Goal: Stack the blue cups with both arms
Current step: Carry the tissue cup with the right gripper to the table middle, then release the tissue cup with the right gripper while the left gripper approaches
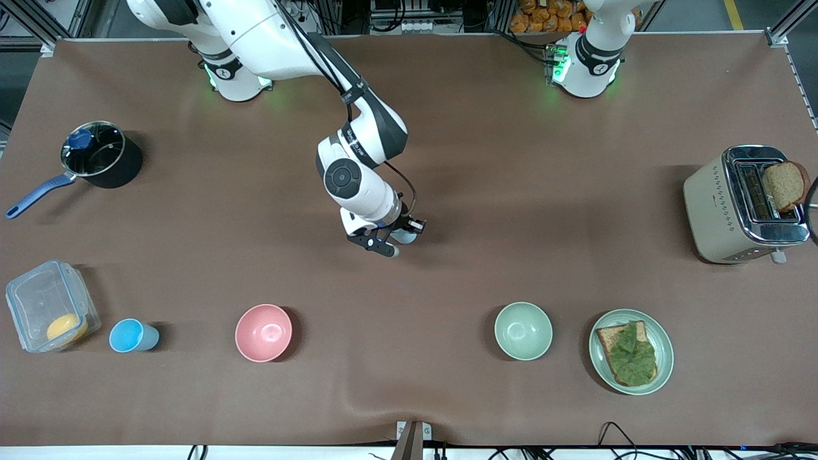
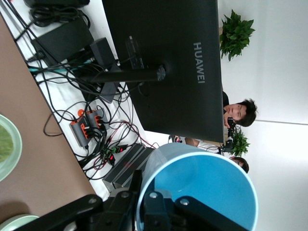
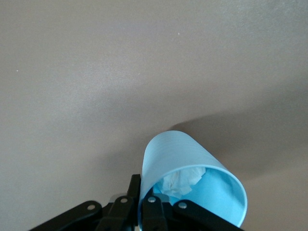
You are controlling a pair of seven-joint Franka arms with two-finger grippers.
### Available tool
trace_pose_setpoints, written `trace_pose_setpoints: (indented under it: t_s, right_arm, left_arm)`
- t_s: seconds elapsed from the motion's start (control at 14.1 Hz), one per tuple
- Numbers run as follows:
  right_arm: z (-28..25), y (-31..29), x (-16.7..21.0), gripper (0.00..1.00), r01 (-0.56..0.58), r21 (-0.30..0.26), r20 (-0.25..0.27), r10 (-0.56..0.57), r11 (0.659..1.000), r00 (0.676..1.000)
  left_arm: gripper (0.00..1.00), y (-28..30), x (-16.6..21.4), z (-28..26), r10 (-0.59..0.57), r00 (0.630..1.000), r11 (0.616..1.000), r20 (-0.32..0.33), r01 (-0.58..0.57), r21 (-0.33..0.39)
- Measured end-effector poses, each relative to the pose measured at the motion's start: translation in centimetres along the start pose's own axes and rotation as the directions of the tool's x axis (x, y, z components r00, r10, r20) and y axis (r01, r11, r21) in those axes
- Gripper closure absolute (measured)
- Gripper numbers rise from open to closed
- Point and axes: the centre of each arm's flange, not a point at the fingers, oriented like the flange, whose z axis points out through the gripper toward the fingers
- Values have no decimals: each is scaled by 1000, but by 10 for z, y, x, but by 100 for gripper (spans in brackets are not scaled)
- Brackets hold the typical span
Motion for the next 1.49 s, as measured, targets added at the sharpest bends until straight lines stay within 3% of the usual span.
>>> trace_pose_setpoints:
  t_s: [0.07, 0.5, 0.71, 0.92, 1.14, 1.35, 1.49]
  right_arm:
    - [-1, 0, 1, 91, 12, -7, -10, -12, 1000, 1000]
    - [-8, -11, -4, 26, 37, 4, -22, -37, 999, 999]
    - [-23, -18, -5, 0, 46, -15, 2, -46, 999, 999]
    - [-78, -18, 5, 0, 57, -77, 59, -53, 995, 997]
    - [-165, 12, 36, 0, 154, -121, 127, -138, 981, 982]
    - [-251, 71, 76, 0, 261, -155, 188, -231, 953, 954]
    - [-303, 111, 95, 0, 358, -185, 198, -322, 915, 926]
  left_arm:
    - [95, 2, -7, 4, 1, 1000, 1000, 7, -1, -1]
    - [95, 28, -73, 19, 44, 999, 996, 10, -44, 72]
    - [95, 29, -117, 24, 90, 993, 984, 76, -100, 147]
    - [95, 24, -154, 18, 145, 969, 935, 201, -200, 293]
    - [95, 24, -202, 9, 183, 933, 878, 311, -298, 375]
    - [95, 19, -258, 17, 204, 910, 828, 360, -357, 432]
    - [95, 7, -305, 29, 222, 896, 789, 386, -397, 469]
